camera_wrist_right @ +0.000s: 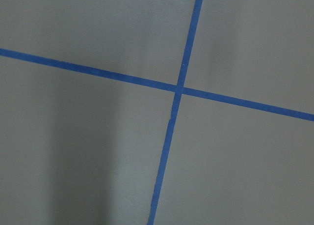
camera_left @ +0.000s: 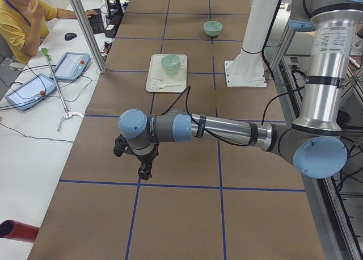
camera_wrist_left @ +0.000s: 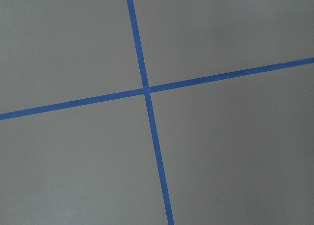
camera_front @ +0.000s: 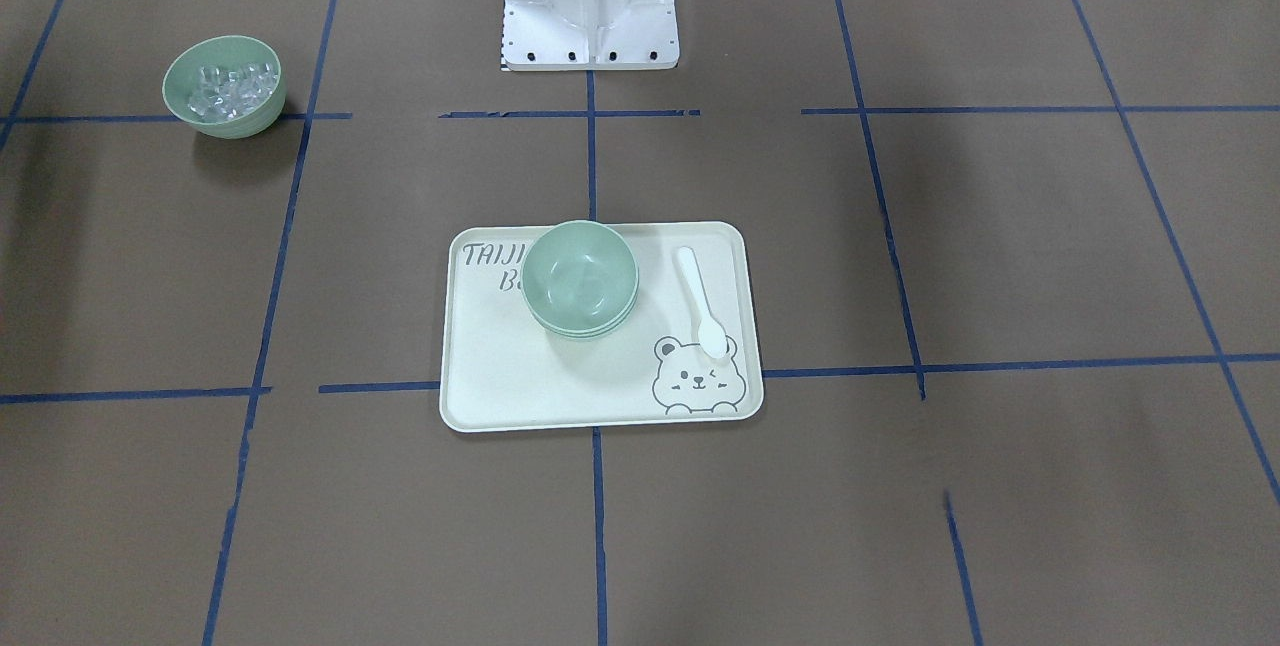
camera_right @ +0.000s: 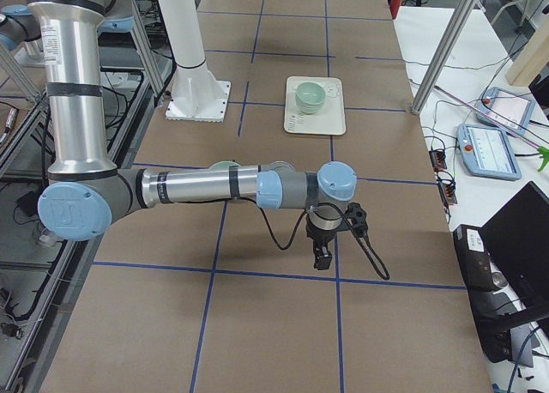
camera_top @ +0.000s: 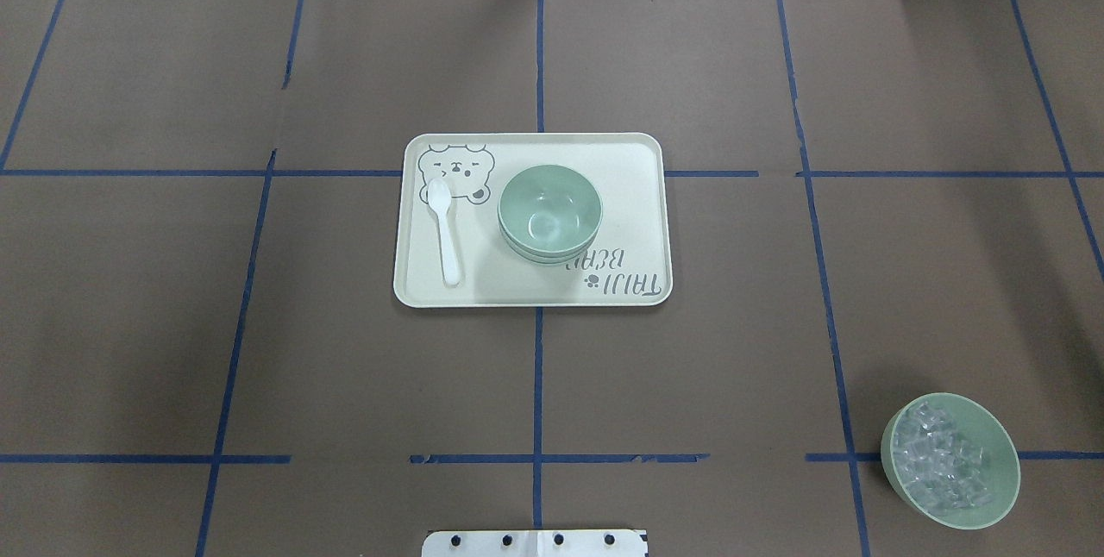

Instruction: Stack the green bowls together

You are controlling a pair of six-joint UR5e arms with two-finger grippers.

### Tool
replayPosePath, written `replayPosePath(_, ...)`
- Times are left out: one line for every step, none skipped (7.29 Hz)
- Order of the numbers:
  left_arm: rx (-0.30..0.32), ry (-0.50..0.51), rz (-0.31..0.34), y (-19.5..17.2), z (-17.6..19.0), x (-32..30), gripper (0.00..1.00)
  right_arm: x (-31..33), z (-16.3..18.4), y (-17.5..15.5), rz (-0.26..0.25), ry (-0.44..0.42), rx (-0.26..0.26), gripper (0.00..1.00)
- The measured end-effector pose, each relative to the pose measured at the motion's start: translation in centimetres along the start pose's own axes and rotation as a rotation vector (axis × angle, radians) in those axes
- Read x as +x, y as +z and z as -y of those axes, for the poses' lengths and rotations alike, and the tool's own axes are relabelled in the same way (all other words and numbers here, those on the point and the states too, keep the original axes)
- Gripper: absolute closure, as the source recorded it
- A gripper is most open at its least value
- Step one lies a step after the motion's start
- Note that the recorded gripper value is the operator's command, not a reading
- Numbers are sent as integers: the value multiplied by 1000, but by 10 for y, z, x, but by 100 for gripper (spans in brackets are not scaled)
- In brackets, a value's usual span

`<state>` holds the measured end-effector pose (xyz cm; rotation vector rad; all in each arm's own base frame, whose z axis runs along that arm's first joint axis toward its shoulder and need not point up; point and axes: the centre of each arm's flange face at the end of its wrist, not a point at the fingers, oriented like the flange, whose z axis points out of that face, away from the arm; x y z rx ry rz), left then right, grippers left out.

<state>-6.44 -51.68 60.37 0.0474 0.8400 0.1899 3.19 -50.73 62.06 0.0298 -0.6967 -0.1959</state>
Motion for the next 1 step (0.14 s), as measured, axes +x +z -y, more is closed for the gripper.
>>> replayPosePath(0,0,0,0,0,0,0,0,0,0,0,1,0,0)
